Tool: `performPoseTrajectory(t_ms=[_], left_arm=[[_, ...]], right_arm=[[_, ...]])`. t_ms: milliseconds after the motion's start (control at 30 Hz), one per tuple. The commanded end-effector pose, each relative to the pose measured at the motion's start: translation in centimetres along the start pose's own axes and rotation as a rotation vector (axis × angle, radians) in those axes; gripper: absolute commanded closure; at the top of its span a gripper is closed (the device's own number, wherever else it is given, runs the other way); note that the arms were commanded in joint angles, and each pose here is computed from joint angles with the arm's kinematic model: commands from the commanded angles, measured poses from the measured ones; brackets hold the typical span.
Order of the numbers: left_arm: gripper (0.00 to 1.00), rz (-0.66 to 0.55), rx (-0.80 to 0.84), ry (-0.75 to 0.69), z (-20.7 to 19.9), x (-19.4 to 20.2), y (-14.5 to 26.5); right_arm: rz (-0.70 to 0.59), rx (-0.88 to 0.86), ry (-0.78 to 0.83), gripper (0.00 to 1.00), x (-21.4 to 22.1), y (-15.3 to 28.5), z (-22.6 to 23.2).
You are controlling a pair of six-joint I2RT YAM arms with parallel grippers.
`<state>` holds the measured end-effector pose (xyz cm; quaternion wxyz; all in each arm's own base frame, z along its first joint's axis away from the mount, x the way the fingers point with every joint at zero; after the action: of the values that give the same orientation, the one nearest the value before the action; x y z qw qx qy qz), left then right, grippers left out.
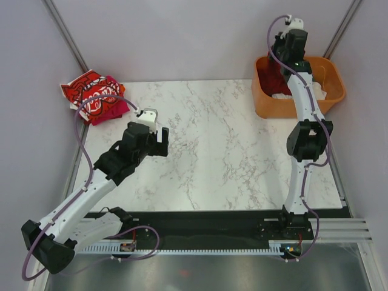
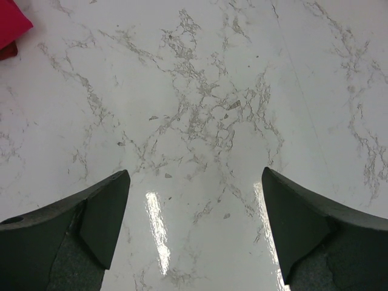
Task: Fold and stack the t-shirts
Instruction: Grab the tshirt from the pile, then move the tshirt to the center of the board
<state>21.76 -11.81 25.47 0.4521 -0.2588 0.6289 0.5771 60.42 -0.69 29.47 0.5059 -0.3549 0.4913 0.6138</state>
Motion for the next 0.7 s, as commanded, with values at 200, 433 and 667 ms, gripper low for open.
performPoseTrajectory(t_ms=[200,433,667], left_arm=[[0.04,-0.049,-0.059,-0.013,1.0,-0.8,0.9],[0.0,-0.082,-0.112,0.01,1.9,-0.9,1.7],[0.0,-0.048,-0.104,-0.001,1.6,-0.5,0.9]], right_arm=[[-0.762,-0.394,0.091,1.0,-25.5,35.4,13.5],[-0.397,-0.184,0.063,0.94,-12.4,32.6,8.3],[-0.024,0.047,-0.079,0.02,3.1,32.2,2.8]])
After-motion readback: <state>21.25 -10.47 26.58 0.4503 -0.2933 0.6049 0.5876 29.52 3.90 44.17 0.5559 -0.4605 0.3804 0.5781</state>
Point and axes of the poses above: each gripper's point midway between its finger pads, its own y axis back along the fingers, its own z axis along the line the jaws close on, x = y × z, the point moved 7 cm from there along y, back along the fingers, and after that the axes turned 6 degrees about -y, right-handed, at the moved point
